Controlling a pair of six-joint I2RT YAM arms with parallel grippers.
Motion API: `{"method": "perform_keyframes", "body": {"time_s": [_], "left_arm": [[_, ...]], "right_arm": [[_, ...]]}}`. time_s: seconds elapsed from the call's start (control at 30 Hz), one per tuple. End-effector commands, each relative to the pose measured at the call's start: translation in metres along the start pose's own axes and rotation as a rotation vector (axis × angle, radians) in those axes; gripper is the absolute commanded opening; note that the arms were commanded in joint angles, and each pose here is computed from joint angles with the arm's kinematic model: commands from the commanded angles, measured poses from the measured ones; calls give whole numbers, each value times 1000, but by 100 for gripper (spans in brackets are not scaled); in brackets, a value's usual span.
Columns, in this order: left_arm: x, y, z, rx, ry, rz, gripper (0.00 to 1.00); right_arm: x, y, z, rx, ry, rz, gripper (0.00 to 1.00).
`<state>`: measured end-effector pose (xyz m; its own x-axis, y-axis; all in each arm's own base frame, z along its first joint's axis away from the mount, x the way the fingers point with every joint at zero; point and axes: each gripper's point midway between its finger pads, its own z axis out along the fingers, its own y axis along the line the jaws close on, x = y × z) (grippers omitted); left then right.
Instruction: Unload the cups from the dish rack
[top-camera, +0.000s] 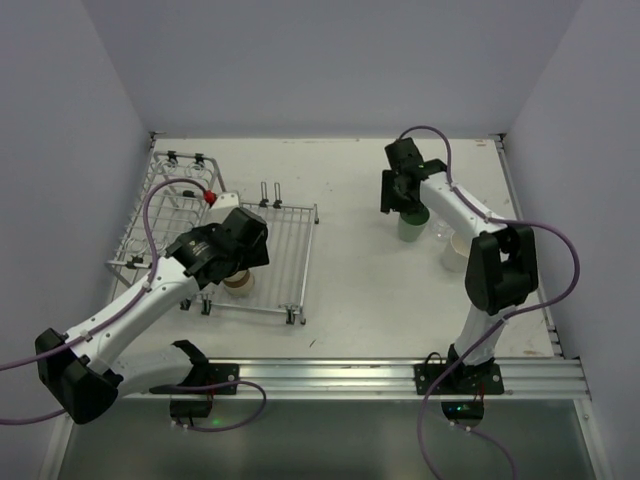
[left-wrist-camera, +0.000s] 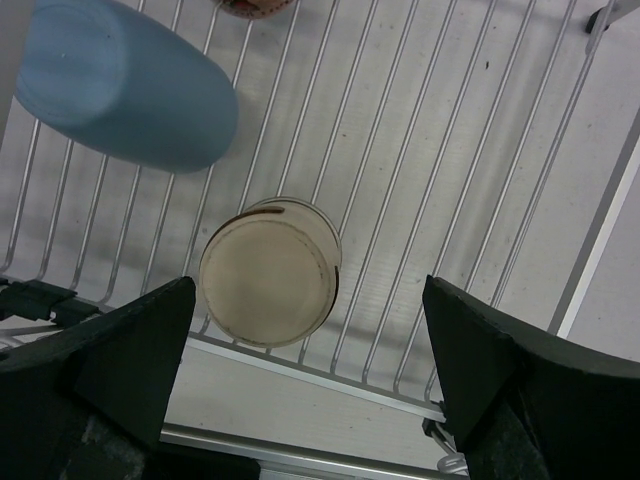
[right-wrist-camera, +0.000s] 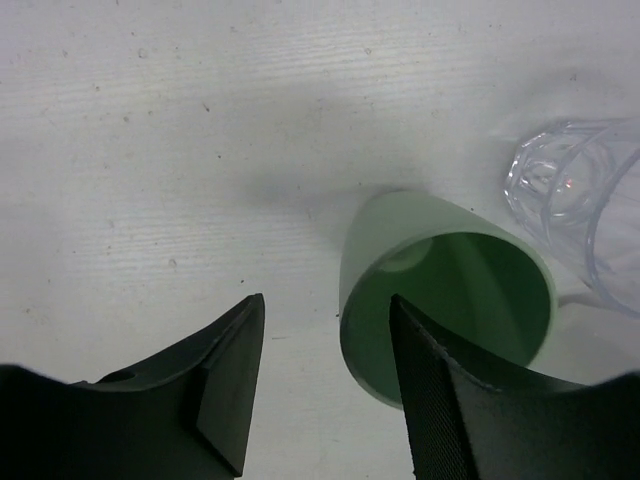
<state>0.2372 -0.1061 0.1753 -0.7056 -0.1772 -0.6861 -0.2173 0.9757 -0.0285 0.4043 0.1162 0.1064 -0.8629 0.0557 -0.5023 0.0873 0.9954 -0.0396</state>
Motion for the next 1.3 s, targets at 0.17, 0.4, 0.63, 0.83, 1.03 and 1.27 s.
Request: {"method": "perform_keyframes", "body": {"time_s": [0.17, 0.4, 0.63, 0.83, 1.03, 1.27], "left_arm": [[15, 22, 5, -116, 26, -12, 100], [28, 26, 16, -156, 54, 5, 100], [39, 23, 31, -170, 77, 29, 100], [41, 22, 42, -180, 78, 52, 100], [39, 20, 49, -153, 59, 55, 91], [33, 13, 49, -116, 47, 62, 36]], "right_arm": [[-29, 0, -78, -116, -200, 47, 59], [-32, 0, -125, -196, -294, 58, 60], [-23, 0, -151, -247, -346, 49, 61], [-8, -9, -154, -241, -354, 45, 61], [2, -17, -159, -237, -376, 41, 61], [8, -19, -165, -254, -383, 53, 62]]}}
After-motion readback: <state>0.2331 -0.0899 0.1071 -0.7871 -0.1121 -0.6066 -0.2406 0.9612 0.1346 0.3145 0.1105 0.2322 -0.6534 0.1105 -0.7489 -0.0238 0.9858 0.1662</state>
